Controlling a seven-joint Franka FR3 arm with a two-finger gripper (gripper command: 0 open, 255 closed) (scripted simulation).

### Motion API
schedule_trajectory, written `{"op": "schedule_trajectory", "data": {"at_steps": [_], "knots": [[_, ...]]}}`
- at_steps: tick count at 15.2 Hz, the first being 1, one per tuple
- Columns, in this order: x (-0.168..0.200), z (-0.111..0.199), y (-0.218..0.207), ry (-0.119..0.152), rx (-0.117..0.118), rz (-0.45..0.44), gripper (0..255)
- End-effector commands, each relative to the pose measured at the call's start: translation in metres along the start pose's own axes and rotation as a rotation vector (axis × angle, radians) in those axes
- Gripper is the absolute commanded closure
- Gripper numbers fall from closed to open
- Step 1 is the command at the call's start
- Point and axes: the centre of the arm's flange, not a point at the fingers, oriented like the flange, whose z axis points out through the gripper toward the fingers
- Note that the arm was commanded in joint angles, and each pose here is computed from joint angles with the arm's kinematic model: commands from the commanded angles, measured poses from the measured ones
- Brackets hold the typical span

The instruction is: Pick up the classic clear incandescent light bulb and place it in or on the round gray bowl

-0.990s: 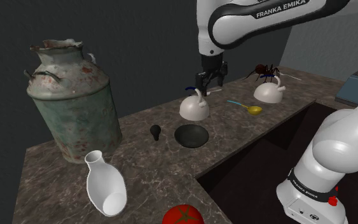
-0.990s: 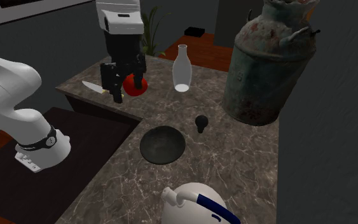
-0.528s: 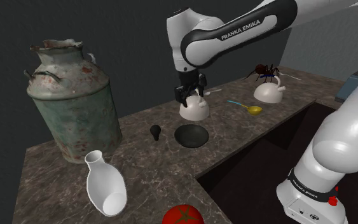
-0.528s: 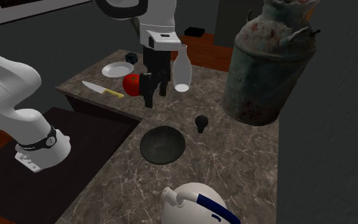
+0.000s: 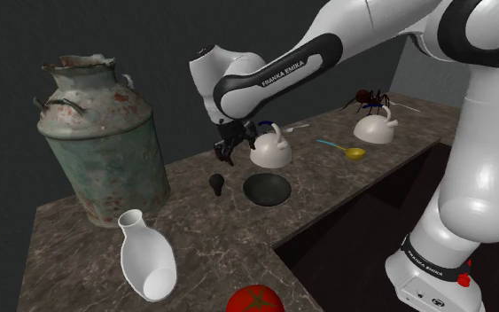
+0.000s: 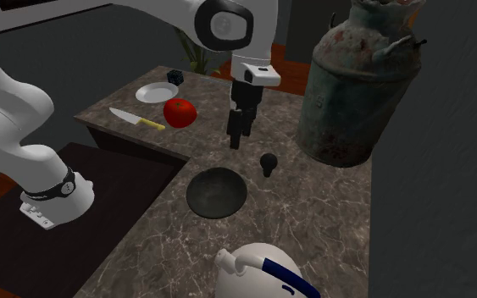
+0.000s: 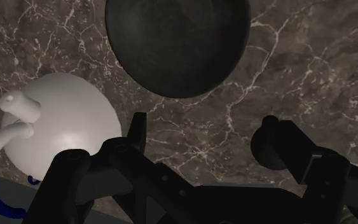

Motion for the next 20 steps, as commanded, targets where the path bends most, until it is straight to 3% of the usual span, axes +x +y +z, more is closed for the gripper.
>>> {"op": "schedule_trajectory", "data": {"at_steps": [1,10,20], "knots": [[0.015,0.012,-0.021,-0.003,-0.016,0.0,0],[0.079,0.063,-0.116,-0.017,-0.081,-0.005,0],[0.078,0.103,-0.112,-0.017,-0.081,-0.005,0]]}}
